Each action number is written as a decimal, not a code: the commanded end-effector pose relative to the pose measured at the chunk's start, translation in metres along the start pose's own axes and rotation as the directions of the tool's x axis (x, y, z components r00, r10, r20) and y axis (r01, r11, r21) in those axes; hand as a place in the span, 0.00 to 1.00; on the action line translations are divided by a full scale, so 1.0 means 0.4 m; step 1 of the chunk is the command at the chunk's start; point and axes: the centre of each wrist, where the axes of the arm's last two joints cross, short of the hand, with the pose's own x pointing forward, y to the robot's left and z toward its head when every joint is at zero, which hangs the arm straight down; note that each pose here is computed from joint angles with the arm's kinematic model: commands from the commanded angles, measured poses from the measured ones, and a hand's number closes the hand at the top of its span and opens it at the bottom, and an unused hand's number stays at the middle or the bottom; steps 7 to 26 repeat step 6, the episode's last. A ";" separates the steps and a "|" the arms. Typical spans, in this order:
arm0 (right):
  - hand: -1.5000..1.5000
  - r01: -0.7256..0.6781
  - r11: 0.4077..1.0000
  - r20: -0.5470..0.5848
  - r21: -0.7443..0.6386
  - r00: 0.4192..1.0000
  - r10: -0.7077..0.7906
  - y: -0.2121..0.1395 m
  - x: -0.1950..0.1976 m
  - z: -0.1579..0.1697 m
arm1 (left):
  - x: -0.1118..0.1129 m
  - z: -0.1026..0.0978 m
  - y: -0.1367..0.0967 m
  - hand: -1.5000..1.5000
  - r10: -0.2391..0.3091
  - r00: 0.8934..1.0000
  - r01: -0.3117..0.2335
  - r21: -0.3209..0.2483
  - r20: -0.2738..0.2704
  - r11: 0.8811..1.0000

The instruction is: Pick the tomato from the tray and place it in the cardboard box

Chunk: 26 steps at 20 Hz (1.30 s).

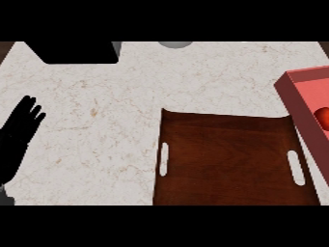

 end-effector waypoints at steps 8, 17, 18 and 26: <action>0.00 -0.024 0.999 0.009 0.033 1.000 0.024 -0.116 -0.045 -0.004 | -0.013 0.024 -0.033 0.50 0.009 1.000 -0.008 -0.024 0.007 1.000; 0.00 -0.024 0.999 0.009 0.033 1.000 0.024 -0.116 -0.045 -0.004 | -0.013 0.024 -0.033 0.50 0.009 1.000 -0.008 -0.024 0.007 1.000; 0.00 -0.024 0.999 0.009 0.033 1.000 0.024 -0.116 -0.045 -0.004 | -0.013 0.024 -0.033 0.50 0.009 1.000 -0.008 -0.024 0.007 1.000; 0.00 -0.024 0.999 0.009 0.033 1.000 0.024 -0.116 -0.045 -0.004 | -0.013 0.024 -0.033 0.50 0.009 1.000 -0.008 -0.024 0.007 1.000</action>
